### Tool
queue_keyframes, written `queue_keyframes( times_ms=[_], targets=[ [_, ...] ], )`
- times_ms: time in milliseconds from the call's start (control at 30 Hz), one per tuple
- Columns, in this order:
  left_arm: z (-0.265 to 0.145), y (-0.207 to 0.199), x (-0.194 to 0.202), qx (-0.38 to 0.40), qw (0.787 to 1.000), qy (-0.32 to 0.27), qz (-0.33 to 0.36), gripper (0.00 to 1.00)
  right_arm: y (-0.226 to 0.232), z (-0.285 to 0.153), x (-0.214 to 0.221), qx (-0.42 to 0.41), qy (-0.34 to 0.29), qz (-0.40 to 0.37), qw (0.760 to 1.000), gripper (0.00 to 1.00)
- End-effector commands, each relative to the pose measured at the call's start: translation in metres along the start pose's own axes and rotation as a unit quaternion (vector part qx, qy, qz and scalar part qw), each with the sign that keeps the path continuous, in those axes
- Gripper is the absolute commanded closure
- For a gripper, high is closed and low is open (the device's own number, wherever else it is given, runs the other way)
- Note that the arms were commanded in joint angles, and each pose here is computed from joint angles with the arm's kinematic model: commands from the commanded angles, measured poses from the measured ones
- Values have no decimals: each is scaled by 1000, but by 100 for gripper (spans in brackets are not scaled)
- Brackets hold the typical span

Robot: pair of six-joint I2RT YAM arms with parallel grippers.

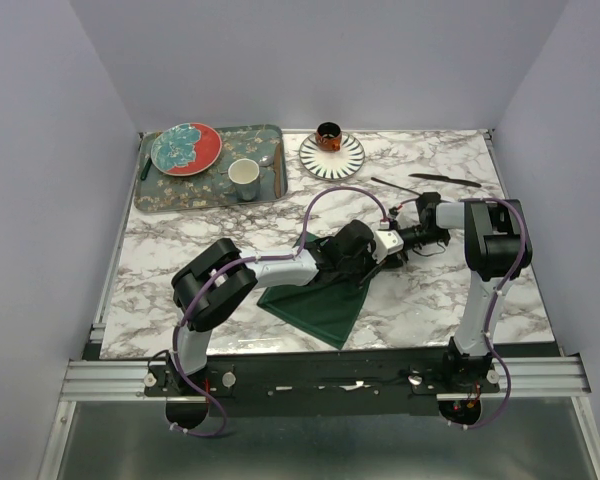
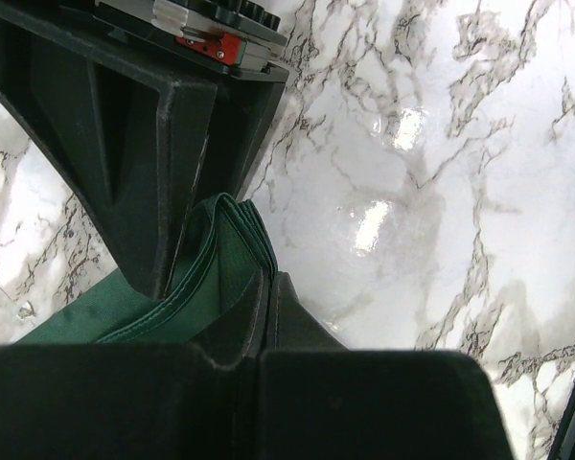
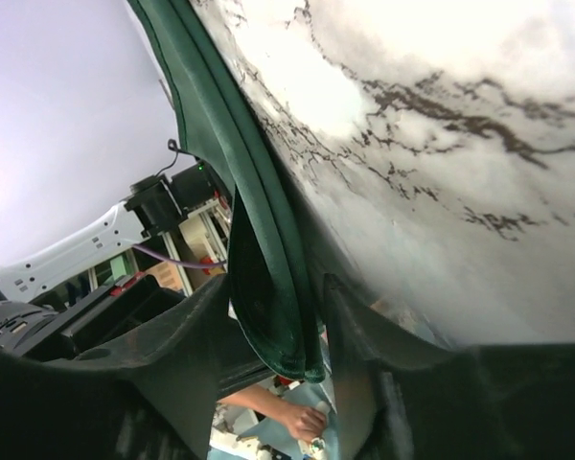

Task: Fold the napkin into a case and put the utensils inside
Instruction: Pick up the upper triangle-folded napkin from the center of the board.

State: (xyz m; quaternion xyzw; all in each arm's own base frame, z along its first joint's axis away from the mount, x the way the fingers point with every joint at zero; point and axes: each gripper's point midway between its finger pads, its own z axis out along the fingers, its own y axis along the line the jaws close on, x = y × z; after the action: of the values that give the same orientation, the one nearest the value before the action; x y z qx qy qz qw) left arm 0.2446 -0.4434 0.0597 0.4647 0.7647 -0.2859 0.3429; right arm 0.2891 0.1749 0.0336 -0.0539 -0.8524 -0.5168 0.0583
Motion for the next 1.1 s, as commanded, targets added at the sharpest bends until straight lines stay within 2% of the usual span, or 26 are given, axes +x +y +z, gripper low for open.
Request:
queue_keyframes(
  times_ms=[0, 533, 733, 867, 1067],
  targets=[
    [-3, 5, -8, -10, 1000, -16, 1, 100, -8, 4, 20, -5, 29, 69, 997, 46],
    [2, 9, -1, -18, 1000, -9, -6, 100, -15, -2, 28, -16, 34, 100, 994, 52],
    [2, 10, -2, -22, 1000, -13, -7, 100, -25, -4, 36, -6, 41, 110, 993, 48],
    [1, 11, -5, -24, 1000, -16, -7, 100, -28, -3, 41, -1, 47, 115, 992, 42],
    [2, 12, -4, -25, 1000, -16, -4, 100, -25, -5, 42, -4, 46, 115, 992, 45]
  ],
)
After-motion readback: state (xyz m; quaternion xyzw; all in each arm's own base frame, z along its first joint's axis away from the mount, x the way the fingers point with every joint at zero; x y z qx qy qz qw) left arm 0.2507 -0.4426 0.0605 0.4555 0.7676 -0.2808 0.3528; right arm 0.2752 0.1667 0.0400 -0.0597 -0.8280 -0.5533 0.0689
